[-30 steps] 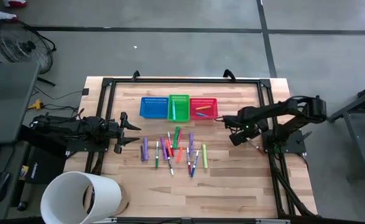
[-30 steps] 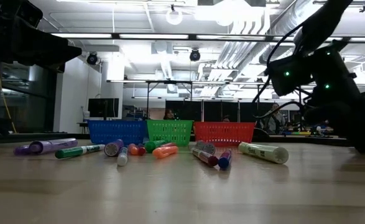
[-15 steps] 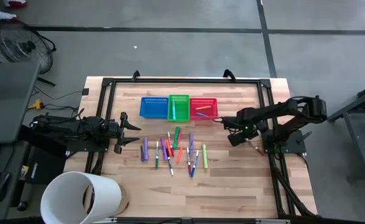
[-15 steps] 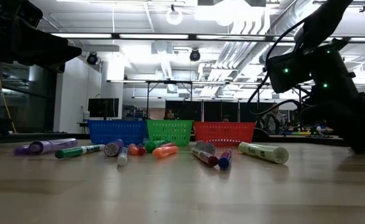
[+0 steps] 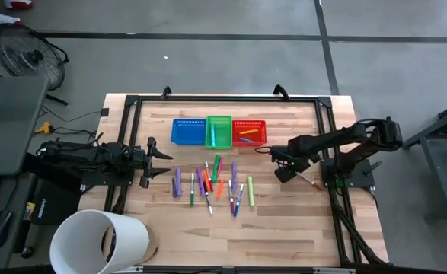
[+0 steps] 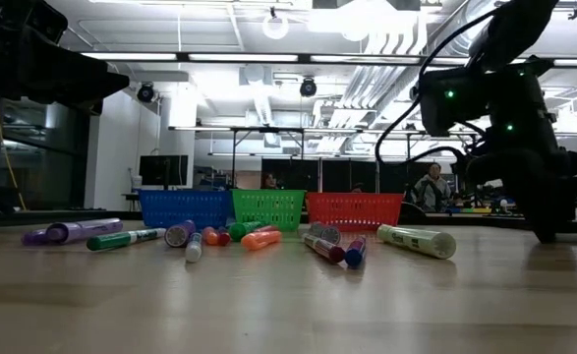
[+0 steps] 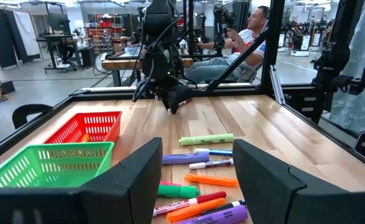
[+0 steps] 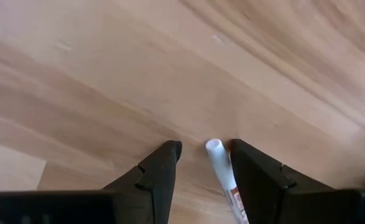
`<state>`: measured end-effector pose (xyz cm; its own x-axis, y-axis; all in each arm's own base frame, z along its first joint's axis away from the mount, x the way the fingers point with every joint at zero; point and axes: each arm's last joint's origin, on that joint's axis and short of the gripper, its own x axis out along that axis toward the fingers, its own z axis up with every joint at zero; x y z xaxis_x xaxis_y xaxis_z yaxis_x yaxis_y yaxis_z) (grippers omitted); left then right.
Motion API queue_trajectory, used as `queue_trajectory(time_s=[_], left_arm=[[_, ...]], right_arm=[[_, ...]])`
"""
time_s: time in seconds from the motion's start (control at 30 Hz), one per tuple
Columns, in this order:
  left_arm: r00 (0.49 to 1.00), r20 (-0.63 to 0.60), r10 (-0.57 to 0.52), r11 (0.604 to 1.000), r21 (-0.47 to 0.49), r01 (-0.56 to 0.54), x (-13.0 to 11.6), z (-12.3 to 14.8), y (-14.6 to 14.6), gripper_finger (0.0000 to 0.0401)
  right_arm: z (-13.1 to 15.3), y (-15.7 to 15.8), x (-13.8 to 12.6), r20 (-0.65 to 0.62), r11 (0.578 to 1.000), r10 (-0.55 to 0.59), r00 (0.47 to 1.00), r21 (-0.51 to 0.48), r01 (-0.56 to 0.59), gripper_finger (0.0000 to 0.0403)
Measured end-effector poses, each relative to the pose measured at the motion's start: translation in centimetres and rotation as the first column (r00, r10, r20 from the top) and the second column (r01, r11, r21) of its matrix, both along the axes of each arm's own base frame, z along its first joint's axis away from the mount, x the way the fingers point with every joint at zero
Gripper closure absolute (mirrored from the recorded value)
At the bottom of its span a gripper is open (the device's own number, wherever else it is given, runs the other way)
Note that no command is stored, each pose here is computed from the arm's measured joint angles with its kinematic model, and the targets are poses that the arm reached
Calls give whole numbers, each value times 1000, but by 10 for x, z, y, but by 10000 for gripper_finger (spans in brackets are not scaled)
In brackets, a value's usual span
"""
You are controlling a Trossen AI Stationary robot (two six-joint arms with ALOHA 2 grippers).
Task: Pick & Place Markers
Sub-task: Put the brown marker into the blue bin
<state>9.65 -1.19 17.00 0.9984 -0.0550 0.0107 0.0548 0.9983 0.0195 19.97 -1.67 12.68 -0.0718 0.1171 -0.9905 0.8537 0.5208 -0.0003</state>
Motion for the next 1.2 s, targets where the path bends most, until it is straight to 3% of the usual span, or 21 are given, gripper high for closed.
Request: queue_trajectory(time_s=[0.17,0.47,0.77,1.03,1.2], left_arm=[[1000,-1,0,1000,0,0,0,0,0,206],[1000,-1,0,1000,0,0,0,0,0,206],[1000,0,0,1000,0,0,0,0,0,206],[1000,0,0,1000,0,0,0,0,0,206],[1000,0,-1,1000,0,1,0,0,0,206]], right_arm=[[7,-2,13,51,993,114,992,-43,-112,258],[3,7,20,-26,991,129,991,-30,-130,258],[23,9,30,-54,985,172,984,0,-172,258],[45,22,24,-213,968,249,945,14,-252,259],[42,33,13,-293,968,248,924,35,-248,259]])
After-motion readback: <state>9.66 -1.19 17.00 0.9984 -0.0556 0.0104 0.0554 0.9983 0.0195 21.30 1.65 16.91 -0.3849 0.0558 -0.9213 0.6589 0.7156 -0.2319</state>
